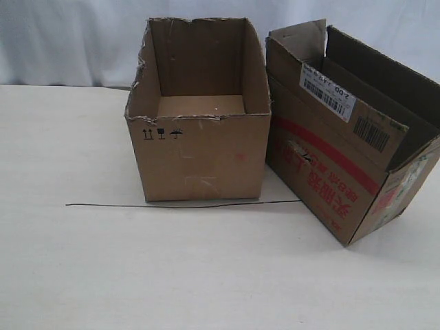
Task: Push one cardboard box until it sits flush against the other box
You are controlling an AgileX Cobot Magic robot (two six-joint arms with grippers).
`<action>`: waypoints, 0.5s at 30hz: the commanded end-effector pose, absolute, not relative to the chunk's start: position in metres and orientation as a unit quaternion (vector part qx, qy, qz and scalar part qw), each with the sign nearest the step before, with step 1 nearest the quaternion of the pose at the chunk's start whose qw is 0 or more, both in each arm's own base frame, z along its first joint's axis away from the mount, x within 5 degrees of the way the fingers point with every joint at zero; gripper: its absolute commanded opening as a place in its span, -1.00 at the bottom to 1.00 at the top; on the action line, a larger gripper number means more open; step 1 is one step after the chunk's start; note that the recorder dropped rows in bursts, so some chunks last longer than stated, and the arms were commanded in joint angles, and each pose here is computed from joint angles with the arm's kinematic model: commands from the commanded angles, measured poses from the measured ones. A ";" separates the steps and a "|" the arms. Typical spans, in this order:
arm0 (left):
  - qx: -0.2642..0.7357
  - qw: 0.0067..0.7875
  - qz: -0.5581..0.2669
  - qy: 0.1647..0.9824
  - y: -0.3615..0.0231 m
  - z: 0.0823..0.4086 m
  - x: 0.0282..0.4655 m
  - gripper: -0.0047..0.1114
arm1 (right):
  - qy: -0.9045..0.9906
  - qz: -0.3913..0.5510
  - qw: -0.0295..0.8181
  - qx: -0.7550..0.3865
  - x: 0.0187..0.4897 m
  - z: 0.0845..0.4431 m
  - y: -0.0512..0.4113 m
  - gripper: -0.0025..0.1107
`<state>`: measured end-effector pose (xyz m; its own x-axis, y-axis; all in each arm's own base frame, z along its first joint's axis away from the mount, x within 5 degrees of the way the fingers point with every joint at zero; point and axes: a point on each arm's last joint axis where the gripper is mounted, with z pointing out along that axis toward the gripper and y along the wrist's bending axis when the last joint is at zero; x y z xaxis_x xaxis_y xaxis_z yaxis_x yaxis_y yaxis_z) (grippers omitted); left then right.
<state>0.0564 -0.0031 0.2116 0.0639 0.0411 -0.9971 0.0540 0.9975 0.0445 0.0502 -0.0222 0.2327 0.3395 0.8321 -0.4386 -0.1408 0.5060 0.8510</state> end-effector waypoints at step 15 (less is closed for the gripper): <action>0.033 0.732 -0.006 0.680 -0.003 0.212 0.056 -0.92 | 0.555 0.222 0.749 0.284 0.072 0.297 -0.017 -0.87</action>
<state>0.0564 -0.0031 0.2116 0.0639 0.0411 -0.9971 0.0540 0.9975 0.0445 0.0618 -0.0220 0.2712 0.3237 0.7820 -0.5326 -0.0615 0.5791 0.8129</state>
